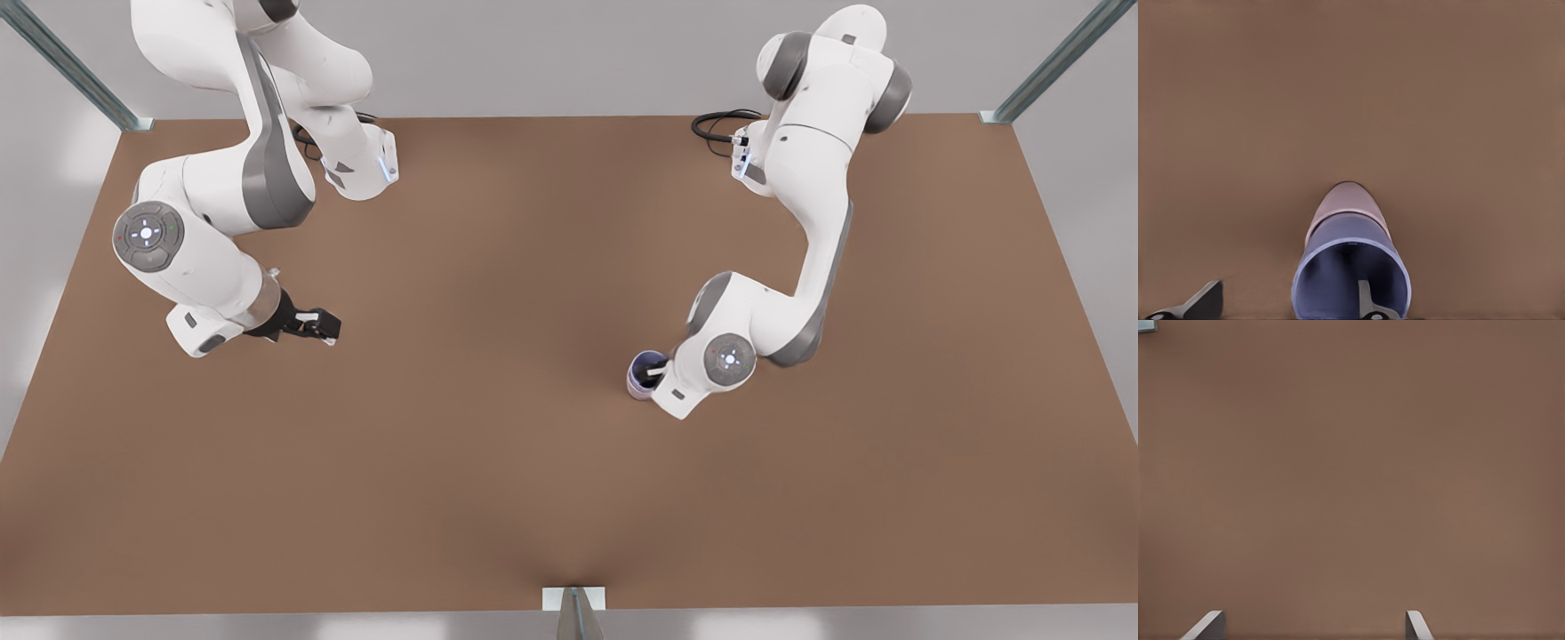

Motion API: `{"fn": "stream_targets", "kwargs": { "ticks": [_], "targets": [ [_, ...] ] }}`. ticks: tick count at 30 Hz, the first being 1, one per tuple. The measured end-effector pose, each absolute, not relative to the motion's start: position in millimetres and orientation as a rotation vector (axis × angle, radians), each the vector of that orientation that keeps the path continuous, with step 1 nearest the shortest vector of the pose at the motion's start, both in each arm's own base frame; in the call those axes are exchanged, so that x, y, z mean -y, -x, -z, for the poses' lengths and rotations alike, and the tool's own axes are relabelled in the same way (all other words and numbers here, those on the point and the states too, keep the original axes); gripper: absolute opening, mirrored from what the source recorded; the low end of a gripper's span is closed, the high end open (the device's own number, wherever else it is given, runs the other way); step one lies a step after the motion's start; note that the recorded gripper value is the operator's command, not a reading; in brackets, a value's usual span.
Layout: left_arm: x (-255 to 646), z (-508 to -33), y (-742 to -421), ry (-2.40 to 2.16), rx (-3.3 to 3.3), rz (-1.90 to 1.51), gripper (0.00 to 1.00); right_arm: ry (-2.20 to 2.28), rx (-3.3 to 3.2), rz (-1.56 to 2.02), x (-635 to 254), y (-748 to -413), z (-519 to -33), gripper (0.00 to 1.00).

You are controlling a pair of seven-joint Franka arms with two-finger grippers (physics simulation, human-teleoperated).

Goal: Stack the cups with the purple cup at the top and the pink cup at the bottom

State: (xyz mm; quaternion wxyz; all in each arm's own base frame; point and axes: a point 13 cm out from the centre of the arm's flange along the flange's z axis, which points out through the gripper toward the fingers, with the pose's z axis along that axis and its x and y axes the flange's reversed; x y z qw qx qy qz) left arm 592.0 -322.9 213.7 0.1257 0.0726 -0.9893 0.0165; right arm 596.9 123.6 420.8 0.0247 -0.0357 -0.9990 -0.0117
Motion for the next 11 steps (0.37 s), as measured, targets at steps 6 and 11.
{"fn": "stream_targets", "kwargs": {
  "ticks": [6, 11],
  "targets": [
    [160.5, -420.6, -641.3, -0.483, 3.034, -0.017, 1.00, 0.117, 3.087, 0.058, -126.5, -596.8, -421.0, 1.00],
    [81.8, -467.1, -596.7, -0.409, 3.000, 0.061, 1.00, 0.120, 3.085, 0.064, -127.3, -596.5, -420.9, 1.00]
  ]
}}
